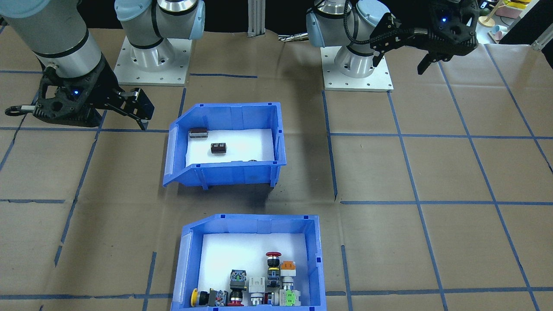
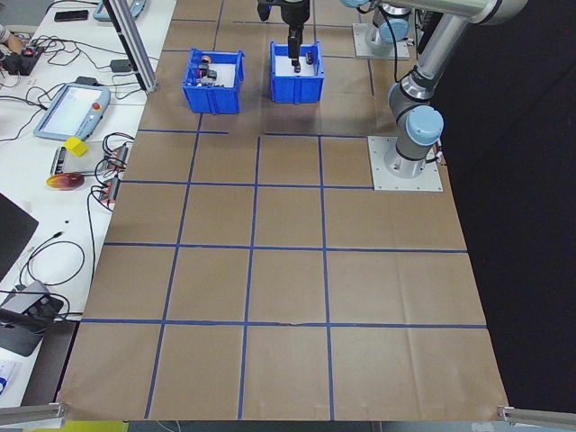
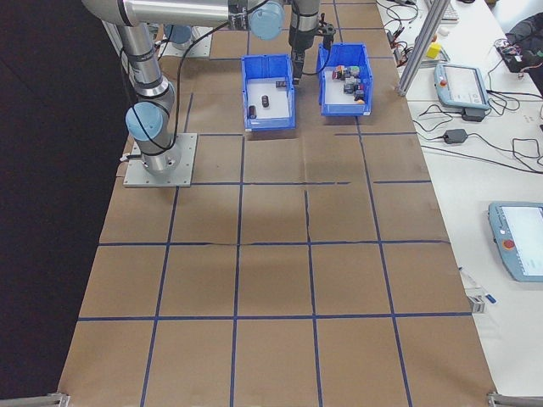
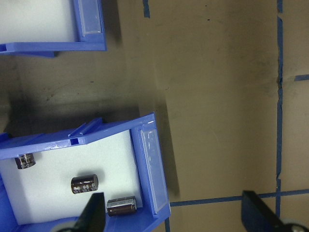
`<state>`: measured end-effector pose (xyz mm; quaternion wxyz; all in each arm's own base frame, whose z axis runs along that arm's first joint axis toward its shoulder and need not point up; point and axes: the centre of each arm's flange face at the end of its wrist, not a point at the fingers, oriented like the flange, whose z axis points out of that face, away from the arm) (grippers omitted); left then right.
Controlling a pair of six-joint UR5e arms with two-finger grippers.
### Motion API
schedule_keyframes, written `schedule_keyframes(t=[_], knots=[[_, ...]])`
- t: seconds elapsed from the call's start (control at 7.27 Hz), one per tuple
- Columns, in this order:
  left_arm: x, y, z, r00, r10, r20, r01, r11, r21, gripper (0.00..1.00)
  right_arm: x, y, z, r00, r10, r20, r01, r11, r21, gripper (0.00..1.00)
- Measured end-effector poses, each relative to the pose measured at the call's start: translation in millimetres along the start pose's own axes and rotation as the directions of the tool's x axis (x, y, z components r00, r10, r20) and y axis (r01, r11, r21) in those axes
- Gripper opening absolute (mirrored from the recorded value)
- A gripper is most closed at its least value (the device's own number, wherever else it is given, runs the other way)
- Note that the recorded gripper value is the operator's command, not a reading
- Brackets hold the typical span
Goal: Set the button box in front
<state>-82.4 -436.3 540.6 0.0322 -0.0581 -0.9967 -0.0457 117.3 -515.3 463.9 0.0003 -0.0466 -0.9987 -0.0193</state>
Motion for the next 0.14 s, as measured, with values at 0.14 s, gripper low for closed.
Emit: schedule_keyframes(t=[0.14], knots=[[-0.5,-0.2,8.1,1.000,-0.001,-0.004,0.001,1.000,-0.014,0.99,0.1,-0.3,0.3,1.000,0.000,0.000,0.000,1.000,0.000,1.00]])
